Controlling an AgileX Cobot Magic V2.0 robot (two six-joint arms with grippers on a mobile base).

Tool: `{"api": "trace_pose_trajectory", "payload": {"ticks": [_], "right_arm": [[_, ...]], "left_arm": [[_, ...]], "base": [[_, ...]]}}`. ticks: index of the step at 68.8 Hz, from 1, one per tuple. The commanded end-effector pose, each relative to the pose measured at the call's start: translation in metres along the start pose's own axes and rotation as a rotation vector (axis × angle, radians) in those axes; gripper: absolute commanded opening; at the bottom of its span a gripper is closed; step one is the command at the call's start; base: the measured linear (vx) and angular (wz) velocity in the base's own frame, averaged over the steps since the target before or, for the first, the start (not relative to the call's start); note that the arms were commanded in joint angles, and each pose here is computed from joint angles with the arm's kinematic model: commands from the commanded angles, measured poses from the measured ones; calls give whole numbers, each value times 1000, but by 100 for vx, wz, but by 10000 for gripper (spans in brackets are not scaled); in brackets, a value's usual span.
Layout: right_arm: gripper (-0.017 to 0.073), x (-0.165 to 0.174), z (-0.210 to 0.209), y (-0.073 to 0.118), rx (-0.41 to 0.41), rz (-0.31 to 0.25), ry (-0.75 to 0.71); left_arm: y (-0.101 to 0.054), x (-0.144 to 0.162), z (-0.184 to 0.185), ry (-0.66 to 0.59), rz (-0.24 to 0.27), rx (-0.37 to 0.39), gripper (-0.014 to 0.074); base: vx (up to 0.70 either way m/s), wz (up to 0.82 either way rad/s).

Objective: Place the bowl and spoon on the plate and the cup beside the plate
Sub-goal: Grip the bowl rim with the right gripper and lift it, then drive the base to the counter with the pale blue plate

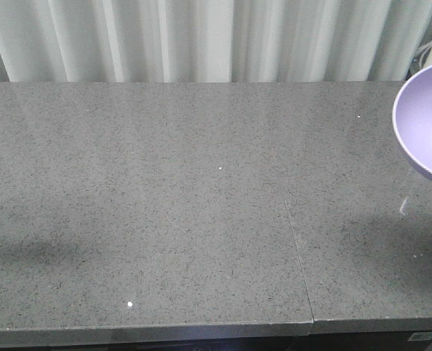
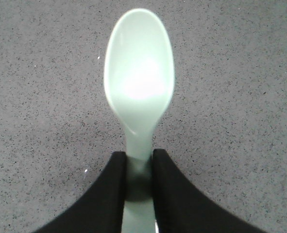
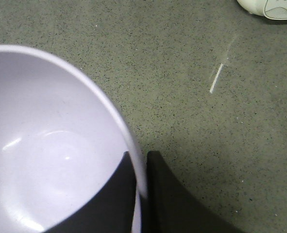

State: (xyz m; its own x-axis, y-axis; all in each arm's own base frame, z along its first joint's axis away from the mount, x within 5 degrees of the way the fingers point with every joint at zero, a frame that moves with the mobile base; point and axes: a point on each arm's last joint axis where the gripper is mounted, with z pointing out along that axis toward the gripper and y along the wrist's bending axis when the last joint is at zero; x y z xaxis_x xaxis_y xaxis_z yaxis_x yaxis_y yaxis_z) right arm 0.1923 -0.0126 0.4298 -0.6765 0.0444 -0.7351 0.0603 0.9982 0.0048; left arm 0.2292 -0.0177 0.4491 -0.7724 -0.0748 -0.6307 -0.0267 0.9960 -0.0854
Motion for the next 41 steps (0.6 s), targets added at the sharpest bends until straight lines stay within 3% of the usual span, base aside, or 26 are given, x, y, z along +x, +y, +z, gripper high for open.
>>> {"api": "trace_pose_trajectory", "payload": {"ticks": [1, 41], "right_arm": [[-6, -10, -10, -1, 7, -8, -95], [-6, -10, -10, -1, 7, -8, -93]], "left_arm": [[-3, -3, -16, -71, 0, 21, -6], [-3, -3, -16, -71, 0, 21, -6]], "base": [[0, 0], [0, 0]]}}
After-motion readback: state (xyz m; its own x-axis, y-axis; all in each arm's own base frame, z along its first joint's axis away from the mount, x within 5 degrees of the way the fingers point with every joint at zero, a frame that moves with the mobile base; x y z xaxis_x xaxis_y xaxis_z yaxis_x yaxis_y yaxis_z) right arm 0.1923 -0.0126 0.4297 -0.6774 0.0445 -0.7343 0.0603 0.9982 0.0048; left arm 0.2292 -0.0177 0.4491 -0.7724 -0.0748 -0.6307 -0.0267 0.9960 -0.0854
